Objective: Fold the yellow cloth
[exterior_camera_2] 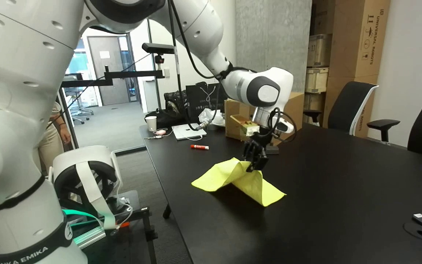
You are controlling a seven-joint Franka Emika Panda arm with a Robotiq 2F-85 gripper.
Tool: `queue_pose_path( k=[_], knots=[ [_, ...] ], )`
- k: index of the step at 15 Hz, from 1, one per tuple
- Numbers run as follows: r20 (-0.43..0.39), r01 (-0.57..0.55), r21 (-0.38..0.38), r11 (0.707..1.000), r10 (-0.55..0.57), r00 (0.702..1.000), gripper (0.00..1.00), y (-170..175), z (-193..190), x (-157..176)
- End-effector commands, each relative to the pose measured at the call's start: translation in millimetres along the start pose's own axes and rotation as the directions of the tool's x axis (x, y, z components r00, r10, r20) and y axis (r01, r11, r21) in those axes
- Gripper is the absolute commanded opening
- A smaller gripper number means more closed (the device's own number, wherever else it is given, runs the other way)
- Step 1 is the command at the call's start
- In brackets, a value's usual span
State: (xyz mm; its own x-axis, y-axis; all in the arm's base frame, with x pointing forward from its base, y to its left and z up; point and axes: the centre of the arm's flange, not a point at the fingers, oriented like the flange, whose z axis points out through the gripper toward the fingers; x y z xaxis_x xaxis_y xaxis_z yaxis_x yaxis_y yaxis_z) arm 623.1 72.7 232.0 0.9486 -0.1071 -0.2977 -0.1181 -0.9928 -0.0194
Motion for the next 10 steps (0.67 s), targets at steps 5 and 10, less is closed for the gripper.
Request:
queue_pose_path(
  k=[5,10],
  knots=[
    [0.085,0.065,-0.041,0.997,-0.062,0.994,0.04,-30,-2,79],
    [0.032,0.016,-0.083,0.996,-0.014,0.999,0.36,-38,13,98]
  ],
)
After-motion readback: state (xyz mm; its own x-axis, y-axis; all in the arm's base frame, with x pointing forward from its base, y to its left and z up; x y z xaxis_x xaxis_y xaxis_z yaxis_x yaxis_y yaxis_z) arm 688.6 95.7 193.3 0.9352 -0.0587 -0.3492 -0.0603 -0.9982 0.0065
